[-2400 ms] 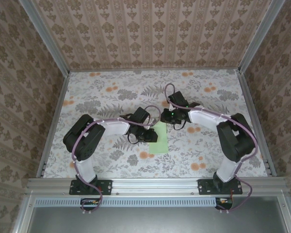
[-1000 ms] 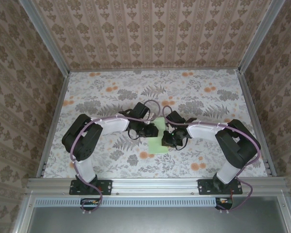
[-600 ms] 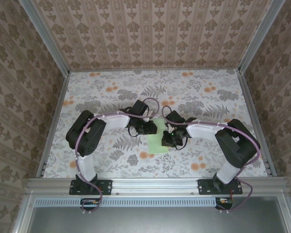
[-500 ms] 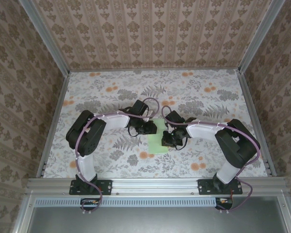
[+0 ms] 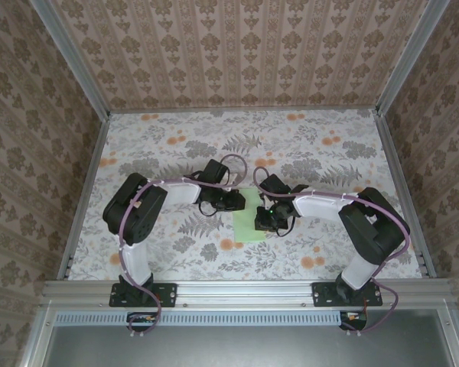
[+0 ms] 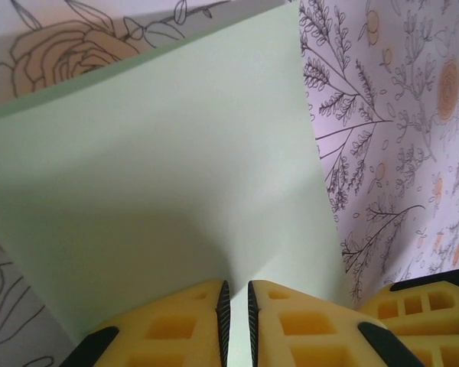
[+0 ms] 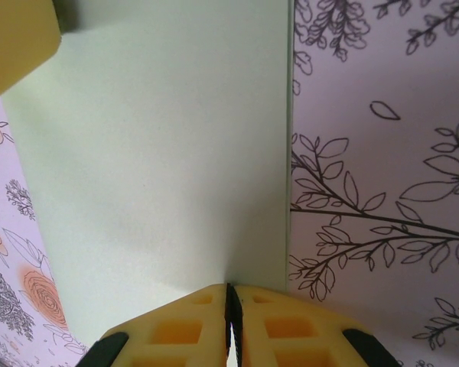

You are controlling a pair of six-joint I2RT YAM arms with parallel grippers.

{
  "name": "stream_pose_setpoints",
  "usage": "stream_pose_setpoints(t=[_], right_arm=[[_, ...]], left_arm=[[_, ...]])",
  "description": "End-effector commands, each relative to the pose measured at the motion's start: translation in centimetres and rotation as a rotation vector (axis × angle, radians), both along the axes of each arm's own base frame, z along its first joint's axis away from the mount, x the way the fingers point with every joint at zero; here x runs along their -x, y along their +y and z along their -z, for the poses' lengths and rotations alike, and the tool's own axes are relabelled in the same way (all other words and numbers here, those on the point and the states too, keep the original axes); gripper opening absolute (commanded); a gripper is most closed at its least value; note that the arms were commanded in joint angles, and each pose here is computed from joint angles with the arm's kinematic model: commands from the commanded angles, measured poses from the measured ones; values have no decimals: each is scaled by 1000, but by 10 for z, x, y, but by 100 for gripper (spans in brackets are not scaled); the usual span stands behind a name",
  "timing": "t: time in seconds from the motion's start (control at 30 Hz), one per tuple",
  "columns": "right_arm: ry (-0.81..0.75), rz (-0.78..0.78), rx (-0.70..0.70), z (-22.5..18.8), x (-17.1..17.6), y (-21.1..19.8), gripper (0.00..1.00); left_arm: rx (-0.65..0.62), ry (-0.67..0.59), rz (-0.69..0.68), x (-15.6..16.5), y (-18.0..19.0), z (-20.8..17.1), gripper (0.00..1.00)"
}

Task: Fold a paper plane with a square sheet of paper (fold left side to right side)
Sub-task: First fold the square sheet of paper in half at the center of the table.

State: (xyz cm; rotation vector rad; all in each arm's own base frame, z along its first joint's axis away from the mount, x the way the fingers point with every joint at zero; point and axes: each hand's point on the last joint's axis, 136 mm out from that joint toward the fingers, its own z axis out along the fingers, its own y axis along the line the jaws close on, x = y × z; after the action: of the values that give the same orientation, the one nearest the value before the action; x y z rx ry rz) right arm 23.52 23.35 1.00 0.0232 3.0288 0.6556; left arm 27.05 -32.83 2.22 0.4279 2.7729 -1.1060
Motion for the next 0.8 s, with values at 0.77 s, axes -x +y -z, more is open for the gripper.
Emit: stream_pose_setpoints(t=[0.77], right_arm=[[108, -10, 232, 33, 31, -47, 13]], left_arm=[[-58, -11, -93, -42, 32, 19, 18]])
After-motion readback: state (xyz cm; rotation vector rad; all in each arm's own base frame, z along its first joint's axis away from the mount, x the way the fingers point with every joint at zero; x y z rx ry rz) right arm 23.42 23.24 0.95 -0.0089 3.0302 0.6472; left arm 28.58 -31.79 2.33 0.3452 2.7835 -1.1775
